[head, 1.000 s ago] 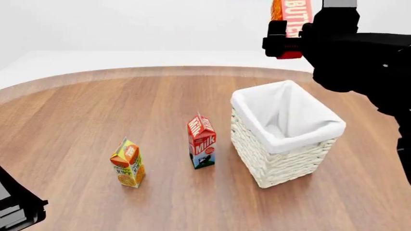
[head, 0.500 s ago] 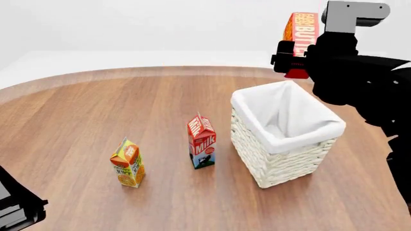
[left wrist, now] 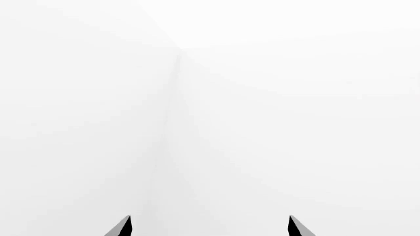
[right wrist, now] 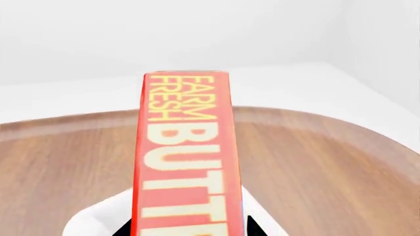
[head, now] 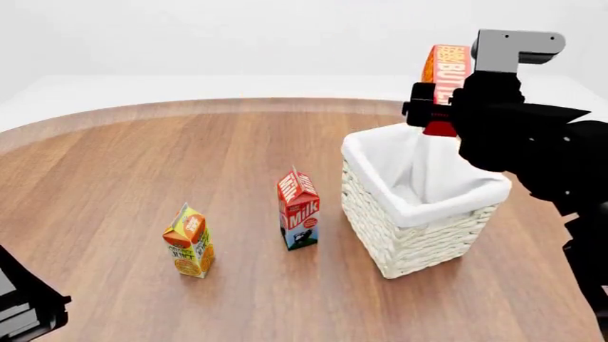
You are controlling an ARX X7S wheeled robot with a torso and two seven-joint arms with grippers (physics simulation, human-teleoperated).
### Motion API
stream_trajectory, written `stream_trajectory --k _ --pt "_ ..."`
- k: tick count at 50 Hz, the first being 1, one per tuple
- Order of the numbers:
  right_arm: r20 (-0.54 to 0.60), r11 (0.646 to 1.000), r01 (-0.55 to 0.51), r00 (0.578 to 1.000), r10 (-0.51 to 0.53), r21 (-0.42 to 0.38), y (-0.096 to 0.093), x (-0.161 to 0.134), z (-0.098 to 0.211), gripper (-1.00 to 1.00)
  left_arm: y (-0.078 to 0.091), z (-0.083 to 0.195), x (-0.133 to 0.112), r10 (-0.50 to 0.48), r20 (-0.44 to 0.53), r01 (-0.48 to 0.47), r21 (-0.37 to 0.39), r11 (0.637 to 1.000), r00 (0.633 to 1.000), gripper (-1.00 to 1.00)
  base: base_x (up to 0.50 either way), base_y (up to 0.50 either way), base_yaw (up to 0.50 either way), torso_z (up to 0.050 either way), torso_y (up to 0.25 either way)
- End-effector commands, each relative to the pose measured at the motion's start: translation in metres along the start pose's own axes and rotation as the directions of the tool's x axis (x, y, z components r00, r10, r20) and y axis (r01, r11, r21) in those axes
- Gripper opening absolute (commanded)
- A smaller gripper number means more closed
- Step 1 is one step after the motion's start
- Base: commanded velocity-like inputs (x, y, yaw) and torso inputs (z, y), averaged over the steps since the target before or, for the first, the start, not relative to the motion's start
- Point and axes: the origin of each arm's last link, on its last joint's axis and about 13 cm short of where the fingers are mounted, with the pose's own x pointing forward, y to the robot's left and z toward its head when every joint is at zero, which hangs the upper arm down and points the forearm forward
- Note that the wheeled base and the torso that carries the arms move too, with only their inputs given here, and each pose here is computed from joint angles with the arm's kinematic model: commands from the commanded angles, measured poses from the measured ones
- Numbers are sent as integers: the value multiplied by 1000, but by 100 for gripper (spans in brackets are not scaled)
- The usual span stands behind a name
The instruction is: Pick up the cream cheese box and the butter, and put them in the basket.
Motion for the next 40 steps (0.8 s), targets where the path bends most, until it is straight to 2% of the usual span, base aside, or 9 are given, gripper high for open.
stream_trajectory --k 1,21,40 --pt "40 999 31 999 -30 -22 -4 2 5 -100 0 0 1 1 1 -1 0 1000 1000 100 0 0 0 0 0" --pt "5 999 28 1000 -28 -45 0 11 -11 -100 0 0 2 1 1 -1 1 1000 1000 100 0 0 0 1 2" --pt "-2 998 53 999 -54 -40 -4 14 -15 -100 -1 0 3 0 0 0 2 1000 1000 100 0 0 0 1 2"
